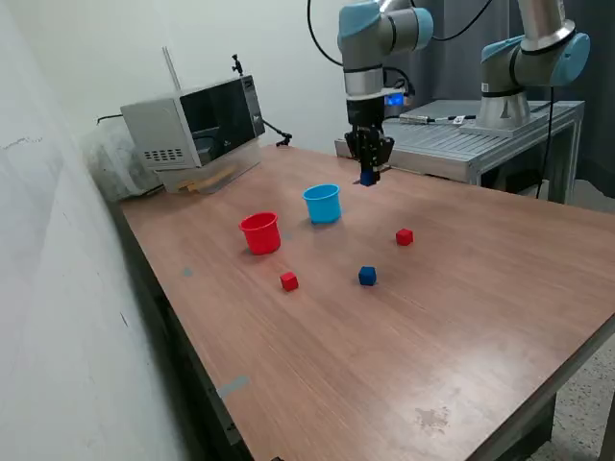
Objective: Place red objects in the red bin, and blue objects in the blue bin.
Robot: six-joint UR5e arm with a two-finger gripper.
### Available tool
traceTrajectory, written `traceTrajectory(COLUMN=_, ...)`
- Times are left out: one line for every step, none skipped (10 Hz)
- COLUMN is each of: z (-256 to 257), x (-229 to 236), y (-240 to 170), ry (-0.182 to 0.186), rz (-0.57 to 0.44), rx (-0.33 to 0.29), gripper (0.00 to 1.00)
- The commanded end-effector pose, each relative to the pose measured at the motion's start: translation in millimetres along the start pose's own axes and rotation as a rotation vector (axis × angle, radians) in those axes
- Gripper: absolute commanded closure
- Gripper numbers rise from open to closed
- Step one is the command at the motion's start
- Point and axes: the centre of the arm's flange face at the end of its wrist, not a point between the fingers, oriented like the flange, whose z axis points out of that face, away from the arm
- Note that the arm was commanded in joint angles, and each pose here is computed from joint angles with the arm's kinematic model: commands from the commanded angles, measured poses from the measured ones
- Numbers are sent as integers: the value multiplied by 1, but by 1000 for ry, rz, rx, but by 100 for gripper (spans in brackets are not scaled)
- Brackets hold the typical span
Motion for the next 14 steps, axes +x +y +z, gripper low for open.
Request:
traceTrajectory(z=-39, x=-16, y=-2, ry=-3, rz=-8, rx=-46, gripper=100)
traceTrajectory(z=-35, x=-56, y=4, ry=-7, rz=57, rx=-40, gripper=100)
traceTrajectory(z=-30, x=-84, y=10, ry=-11, rz=83, rx=-34, gripper=100)
traceTrajectory(z=-19, x=-113, y=17, ry=-14, rz=110, rx=-20, gripper=100)
traceTrajectory(z=-4, x=-137, y=22, ry=-14, rz=137, rx=-1, gripper=100)
traceTrajectory(z=13, x=-158, y=27, ry=-11, rz=167, rx=21, gripper=100)
traceTrajectory(z=22, x=-164, y=30, ry=-9, rz=171, rx=31, gripper=100)
traceTrajectory(z=25, x=-164, y=31, ry=-8, rz=169, rx=35, gripper=100)
traceTrajectory(z=27, x=-164, y=30, ry=-8, rz=169, rx=38, gripper=100)
traceTrajectory(z=26, x=-164, y=30, ry=-8, rz=169, rx=37, gripper=0)
traceTrajectory(z=25, x=-163, y=30, ry=-8, rz=167, rx=35, gripper=0)
traceTrajectory(z=25, x=-160, y=30, ry=-8, rz=163, rx=37, gripper=0)
traceTrajectory(z=18, x=-153, y=29, ry=-9, rz=152, rx=26, gripper=0)
traceTrajectory(z=-15, x=-142, y=26, ry=-17, rz=135, rx=-23, gripper=0)
